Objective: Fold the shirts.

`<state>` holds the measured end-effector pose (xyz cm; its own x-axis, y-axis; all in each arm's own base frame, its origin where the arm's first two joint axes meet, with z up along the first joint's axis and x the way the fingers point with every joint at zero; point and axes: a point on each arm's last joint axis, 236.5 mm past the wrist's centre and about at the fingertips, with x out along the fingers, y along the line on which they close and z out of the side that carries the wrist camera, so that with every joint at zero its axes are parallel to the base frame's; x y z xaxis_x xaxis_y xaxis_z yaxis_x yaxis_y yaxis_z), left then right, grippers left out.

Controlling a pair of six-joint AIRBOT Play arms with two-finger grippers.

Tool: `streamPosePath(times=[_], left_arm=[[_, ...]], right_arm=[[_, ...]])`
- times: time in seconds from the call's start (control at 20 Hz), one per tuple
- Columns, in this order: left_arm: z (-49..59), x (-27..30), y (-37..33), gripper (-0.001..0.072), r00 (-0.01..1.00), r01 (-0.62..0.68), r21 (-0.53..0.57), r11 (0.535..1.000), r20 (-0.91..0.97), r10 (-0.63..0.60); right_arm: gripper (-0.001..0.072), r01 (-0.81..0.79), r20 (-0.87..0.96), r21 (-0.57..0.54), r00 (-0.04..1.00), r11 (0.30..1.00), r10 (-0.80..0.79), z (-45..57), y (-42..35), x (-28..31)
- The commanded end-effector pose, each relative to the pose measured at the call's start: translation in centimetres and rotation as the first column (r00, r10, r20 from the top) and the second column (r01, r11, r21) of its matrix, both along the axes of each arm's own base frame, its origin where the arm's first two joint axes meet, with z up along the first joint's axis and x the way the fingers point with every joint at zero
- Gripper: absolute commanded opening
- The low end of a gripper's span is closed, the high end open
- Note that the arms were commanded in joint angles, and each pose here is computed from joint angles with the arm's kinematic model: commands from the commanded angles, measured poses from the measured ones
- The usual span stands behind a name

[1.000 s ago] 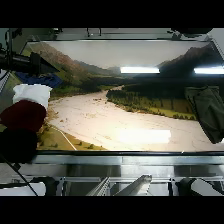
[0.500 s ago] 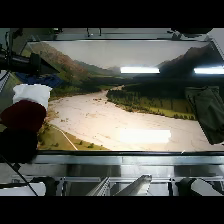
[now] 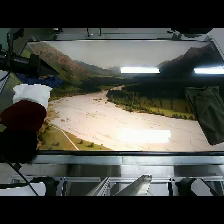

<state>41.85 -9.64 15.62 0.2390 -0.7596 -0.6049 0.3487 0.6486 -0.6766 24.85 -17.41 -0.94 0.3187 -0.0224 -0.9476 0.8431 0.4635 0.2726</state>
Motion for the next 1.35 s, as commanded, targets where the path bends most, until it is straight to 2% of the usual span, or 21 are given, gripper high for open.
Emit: streamPosePath(times=[0.0, 0.05, 0.1, 0.25, 0.4, 0.55, 0.65, 0.85, 0.95, 1.3], left_arm=[[1.5, -0.5, -0.1, 0.0006, 0.999, -0.009, 0.006, 1.000, 0.033, 0.009], [2.3, -0.9, -0.2, 0.0006, 0.998, -0.006, 0.013, 1.000, 0.058, 0.006], [3.2, -1.4, -0.3, 0.0007, 0.997, -0.008, 0.018, 1.000, 0.080, 0.006], [3.4, -3.5, -0.8, 0.0017, 0.994, -0.034, 0.016, 0.999, 0.100, 0.033], [-0.4, -9.1, -2.2, 0.0018, 1.000, -0.025, -0.007, 1.000, -0.017, 0.025], [-4.7, -14.3, -3.7, 0.0024, 0.993, -0.042, -0.025, 0.999, -0.112, 0.039], [-6.8, -16.8, -4.2, 0.0024, 0.988, -0.059, -0.028, 0.998, -0.144, 0.054], [-8.1, -19.8, -4.8, 0.0024, 0.989, -0.054, -0.025, 0.998, -0.137, 0.050], [-8.3, -20.4, -4.8, 0.0024, 0.991, -0.054, -0.018, 0.998, -0.127, 0.052], [-8.0, -20.6, -4.9, 0.0024, 0.993, -0.053, -0.014, 0.998, -0.110, 0.052]], right_arm=[[0.0307, -0.189, 0.185, 0.051, 0.967, 0.981, 0.177, 5.4, 6.3, 3.6], [0.0133, -0.241, 0.225, 0.056, 0.949, 0.969, 0.223, 6.3, 8.3, 4.4], [0.0007, -0.298, 0.259, 0.061, 0.927, 0.953, 0.273, 7.2, 10.6, 5.1], [0.0013, -0.484, 0.297, 0.047, 0.842, 0.874, 0.450, 8.4, 17.2, 5.7], [0.0011, -0.678, 0.293, 0.054, 0.712, 0.733, 0.638, 7.5, 24.8, 3.8], [0.0011, -0.782, 0.298, 0.064, 0.607, 0.620, 0.736, 5.2, 30.4, 0.8], [0.0011, -0.818, 0.290, 0.076, 0.566, 0.571, 0.772, 3.6, 32.4, -0.6], [0.0012, -0.841, 0.295, 0.124, 0.537, 0.526, 0.790, 3.1, 34.3, -2.0], [0.0012, -0.839, 0.314, 0.154, 0.542, 0.522, 0.779, 3.5, 34.9, -2.3], [0.0012, -0.839, 0.315, 0.156, 0.543, 0.522, 0.778, 3.5, 35.0, -2.3]])
